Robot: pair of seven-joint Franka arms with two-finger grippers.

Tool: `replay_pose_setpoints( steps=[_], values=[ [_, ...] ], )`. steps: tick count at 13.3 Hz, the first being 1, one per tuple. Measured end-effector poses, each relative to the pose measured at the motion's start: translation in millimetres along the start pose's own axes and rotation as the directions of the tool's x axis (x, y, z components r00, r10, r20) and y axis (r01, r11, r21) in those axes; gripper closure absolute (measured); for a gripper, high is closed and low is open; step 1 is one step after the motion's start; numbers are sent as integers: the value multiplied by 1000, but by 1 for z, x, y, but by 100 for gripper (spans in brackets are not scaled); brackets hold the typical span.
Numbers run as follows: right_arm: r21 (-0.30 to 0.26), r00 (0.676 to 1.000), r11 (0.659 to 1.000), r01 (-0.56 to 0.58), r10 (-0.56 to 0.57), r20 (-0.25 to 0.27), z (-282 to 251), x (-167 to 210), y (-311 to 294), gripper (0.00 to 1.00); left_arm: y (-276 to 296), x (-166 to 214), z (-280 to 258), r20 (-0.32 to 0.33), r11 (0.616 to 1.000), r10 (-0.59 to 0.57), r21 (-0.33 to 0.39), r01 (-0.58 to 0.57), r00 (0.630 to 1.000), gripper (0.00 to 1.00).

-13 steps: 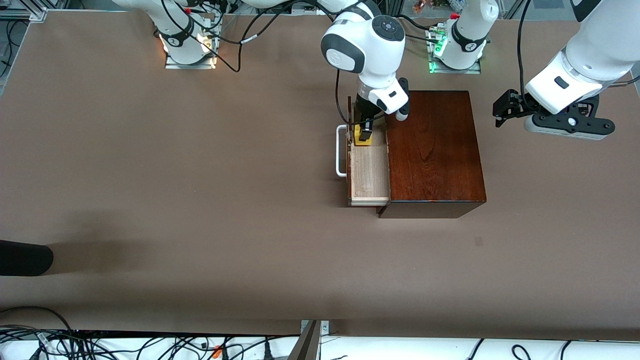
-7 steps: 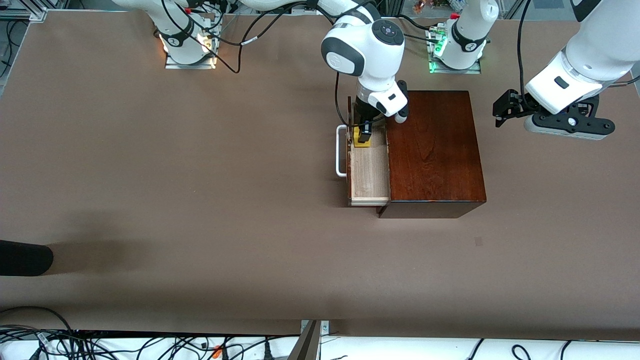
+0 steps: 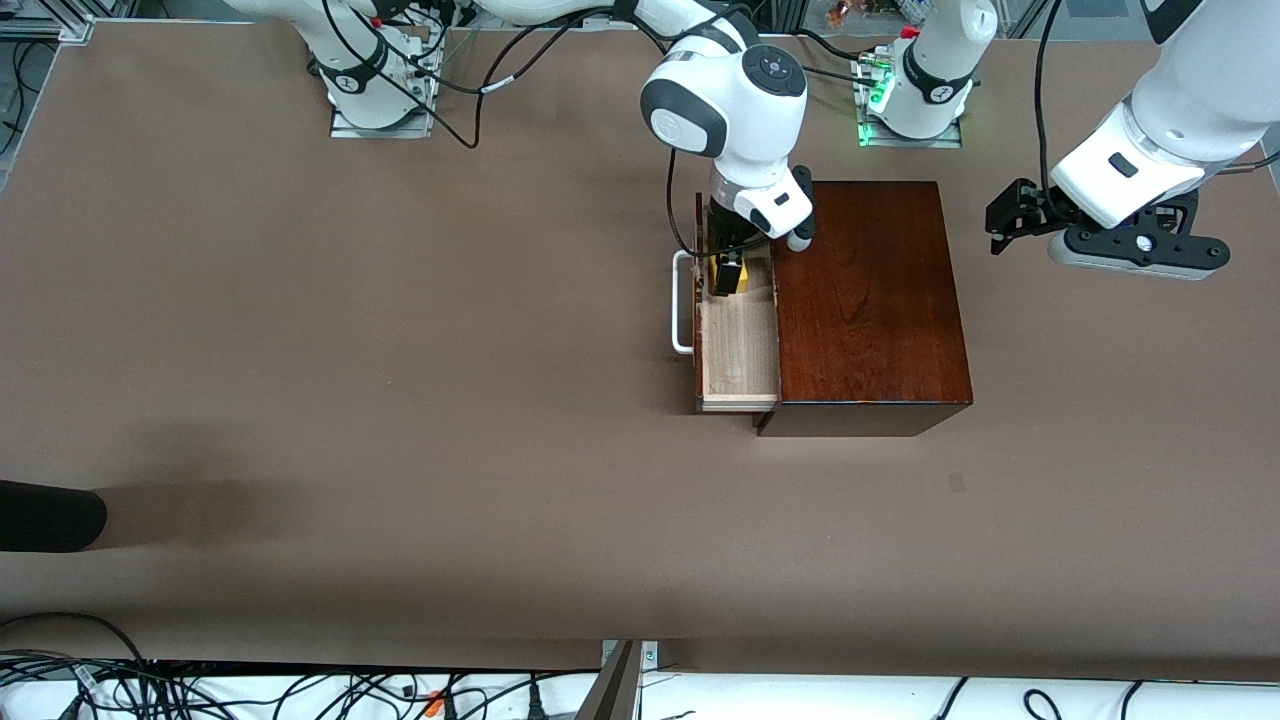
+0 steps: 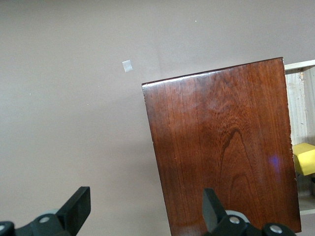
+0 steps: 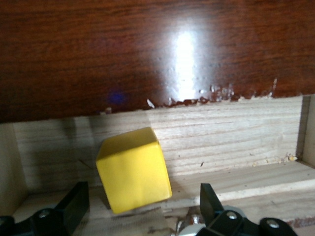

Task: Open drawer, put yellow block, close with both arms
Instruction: 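Lower the cube into the drawer and open the right gripper, then withdraw the right gripper while the left gripper moves to the drawer front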

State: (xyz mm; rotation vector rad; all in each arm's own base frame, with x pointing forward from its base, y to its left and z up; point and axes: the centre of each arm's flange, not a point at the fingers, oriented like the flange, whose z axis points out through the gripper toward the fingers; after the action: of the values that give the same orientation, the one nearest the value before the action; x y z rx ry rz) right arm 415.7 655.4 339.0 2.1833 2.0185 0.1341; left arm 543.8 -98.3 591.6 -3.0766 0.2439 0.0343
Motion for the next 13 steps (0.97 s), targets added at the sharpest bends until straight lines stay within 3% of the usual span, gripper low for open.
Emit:
replay_pose_setpoints(
  steps=[2,4,6,7,10,13],
  values=[
    [5,1000,1000,-28,28,1,-18,-8,14,0,0,0,0,0,1000,0,0,0,1000,0],
    [11,995,995,-98,99,-30,-66,-33,51,0,1,0,0,0,1000,1,0,-1,1000,0],
    [-3,979,980,-198,198,-59,-130,-86,107,0,1,1,1,1,1000,2,-2,-2,1000,0],
    [-3,967,968,-253,252,-46,-159,-122,133,0,3,1,2,5,1000,2,-14,-2,1000,0],
    [47,907,906,-421,422,-5,-221,-236,195,0,20,10,21,43,993,15,-115,-10,999,0],
    [159,798,788,-595,603,-6,-232,-342,243,0,89,25,63,115,976,129,-193,-105,985,0]
  ],
)
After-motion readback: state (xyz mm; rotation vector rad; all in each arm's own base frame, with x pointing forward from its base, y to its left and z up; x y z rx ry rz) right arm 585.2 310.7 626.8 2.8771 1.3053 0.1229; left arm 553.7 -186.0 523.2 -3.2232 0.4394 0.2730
